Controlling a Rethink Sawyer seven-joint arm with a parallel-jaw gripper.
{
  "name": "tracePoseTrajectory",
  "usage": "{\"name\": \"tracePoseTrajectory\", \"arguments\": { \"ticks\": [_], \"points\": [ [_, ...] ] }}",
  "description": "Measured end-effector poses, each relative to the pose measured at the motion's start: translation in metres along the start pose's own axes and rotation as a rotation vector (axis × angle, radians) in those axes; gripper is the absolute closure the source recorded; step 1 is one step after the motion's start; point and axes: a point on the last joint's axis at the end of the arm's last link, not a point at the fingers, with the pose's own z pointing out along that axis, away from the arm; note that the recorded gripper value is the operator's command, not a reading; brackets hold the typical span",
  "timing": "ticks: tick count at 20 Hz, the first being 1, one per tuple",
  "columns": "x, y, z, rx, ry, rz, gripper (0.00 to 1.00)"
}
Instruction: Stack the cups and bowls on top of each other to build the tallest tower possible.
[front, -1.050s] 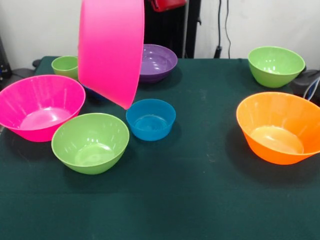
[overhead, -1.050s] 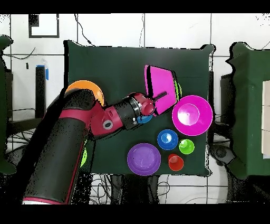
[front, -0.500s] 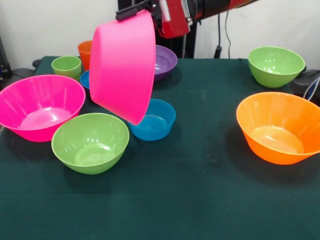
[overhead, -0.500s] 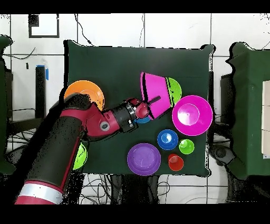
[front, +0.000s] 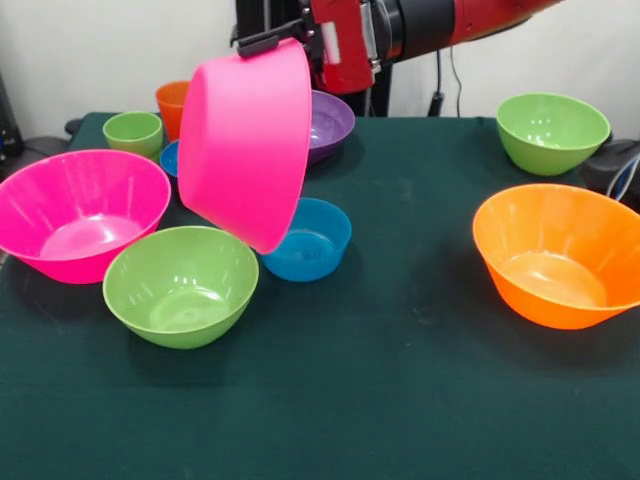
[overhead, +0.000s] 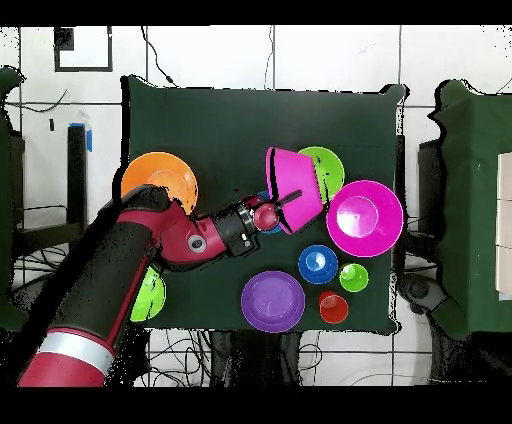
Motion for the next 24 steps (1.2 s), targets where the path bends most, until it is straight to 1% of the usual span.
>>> {"name": "tracePoseTrajectory", "arguments": {
  "ticks": [8,12,18,24],
  "points": [
    [0.009,0.002,0.009,0.068,0.002,-0.040,1.00],
    [0.009,0.002,0.011,0.079,0.002,-0.044,1.00],
    [0.011,0.002,0.014,0.093,0.018,-0.035,1.00],
    [0.009,0.003,0.011,0.090,0.051,0.002,1.00]
  ]
}}
